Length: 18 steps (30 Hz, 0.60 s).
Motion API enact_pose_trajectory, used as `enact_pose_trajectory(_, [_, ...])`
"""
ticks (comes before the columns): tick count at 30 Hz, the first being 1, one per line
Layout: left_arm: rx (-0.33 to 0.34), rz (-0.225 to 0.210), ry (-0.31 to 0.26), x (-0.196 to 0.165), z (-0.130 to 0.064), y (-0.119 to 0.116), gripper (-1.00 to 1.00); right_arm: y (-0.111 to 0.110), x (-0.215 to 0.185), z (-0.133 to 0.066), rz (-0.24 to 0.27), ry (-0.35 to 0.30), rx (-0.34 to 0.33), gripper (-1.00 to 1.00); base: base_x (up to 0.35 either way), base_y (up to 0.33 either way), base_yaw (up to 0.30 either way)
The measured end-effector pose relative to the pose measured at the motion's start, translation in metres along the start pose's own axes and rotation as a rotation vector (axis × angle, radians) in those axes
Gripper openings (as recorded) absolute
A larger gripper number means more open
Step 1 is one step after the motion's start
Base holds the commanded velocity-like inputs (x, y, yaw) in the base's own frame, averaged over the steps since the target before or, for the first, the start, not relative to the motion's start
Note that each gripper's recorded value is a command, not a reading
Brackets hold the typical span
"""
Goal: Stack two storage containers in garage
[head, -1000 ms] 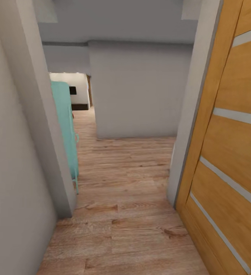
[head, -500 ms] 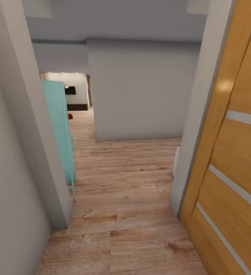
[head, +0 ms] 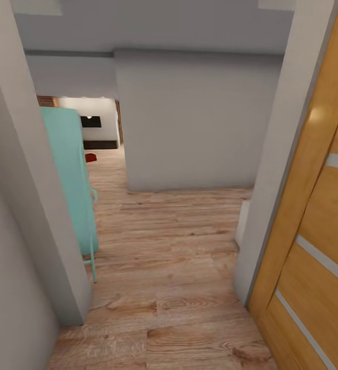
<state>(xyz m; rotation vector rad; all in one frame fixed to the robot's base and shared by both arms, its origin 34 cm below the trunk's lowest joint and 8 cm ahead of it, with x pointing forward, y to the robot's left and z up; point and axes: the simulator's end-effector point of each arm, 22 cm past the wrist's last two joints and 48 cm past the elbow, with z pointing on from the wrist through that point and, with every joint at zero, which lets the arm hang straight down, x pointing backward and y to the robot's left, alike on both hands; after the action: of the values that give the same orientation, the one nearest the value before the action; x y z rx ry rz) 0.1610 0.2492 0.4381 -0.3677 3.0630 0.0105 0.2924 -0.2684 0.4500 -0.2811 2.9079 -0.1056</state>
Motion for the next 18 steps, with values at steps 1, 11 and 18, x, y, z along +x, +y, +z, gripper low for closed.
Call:
enact_pose_trajectory(1, [0.000, 0.000, 0.000, 0.0000, 0.0000, 0.0000, 1.00, 0.0000, 0.0000, 0.0000, 0.000, 0.000, 0.000, 1.00, 0.323, 0.000, 0.000])
enact_pose_trajectory(11, [0.000, 0.000, -0.001, -0.0002, 0.0000, 0.0000, 1.00, 0.0000, 0.0000, 0.0000, 0.000, 0.000, 0.000, 1.00, 0.323, 0.000, 0.000])
enact_pose_trajectory(18, [0.000, 0.000, 0.000, -0.0001, 0.0000, 0.0000, 1.00, 0.0000, 0.0000, 0.0000, 0.000, 0.000, 0.000, 1.00, 0.323, 0.000, 0.000])
